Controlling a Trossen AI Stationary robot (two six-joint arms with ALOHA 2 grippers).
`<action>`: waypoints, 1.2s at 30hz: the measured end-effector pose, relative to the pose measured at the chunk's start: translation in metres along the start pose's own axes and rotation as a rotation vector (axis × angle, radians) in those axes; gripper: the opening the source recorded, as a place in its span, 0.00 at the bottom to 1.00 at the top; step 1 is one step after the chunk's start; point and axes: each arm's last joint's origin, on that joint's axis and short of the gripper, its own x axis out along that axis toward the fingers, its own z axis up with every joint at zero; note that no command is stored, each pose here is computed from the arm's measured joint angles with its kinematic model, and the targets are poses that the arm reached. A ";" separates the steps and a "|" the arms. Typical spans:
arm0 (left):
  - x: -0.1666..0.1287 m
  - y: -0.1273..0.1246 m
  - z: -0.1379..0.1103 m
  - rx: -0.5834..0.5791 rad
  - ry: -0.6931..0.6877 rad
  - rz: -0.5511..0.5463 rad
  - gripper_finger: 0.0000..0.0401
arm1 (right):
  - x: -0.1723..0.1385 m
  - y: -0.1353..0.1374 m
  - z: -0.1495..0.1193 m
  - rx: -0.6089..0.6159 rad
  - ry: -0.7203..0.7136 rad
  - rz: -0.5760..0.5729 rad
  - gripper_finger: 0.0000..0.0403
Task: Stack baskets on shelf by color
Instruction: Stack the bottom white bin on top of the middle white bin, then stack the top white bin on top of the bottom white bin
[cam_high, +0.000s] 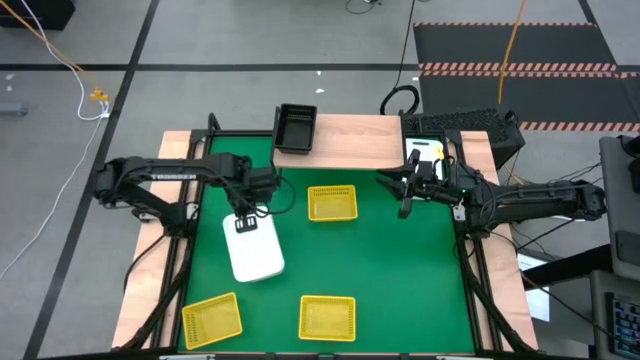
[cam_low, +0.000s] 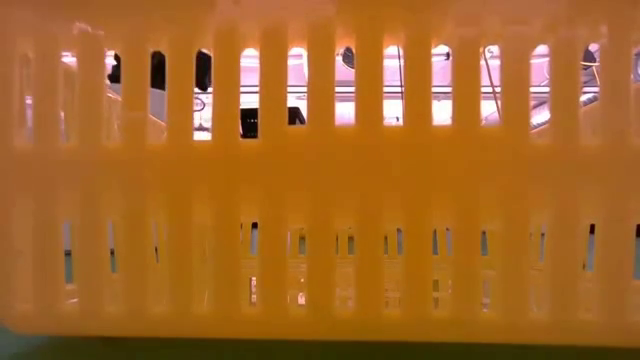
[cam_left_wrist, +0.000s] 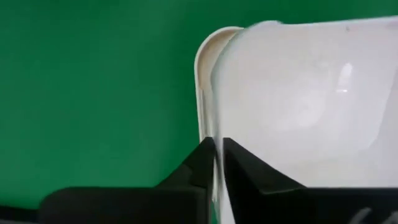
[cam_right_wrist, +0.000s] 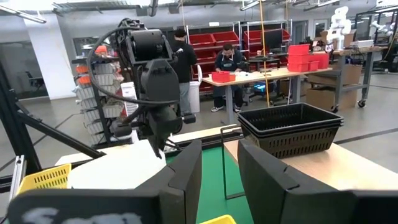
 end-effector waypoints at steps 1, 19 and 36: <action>0.000 0.000 0.000 0.024 0.000 0.000 0.12 | 0.000 0.000 0.000 -0.001 0.003 0.000 0.25; -0.013 -0.013 -0.010 -0.132 -0.122 0.186 0.37 | -0.013 -0.020 -0.039 -0.079 0.456 -0.402 0.25; 0.039 -0.145 -0.045 -0.106 -0.698 -0.264 0.13 | -0.037 -0.023 -0.066 0.040 0.778 -0.500 0.25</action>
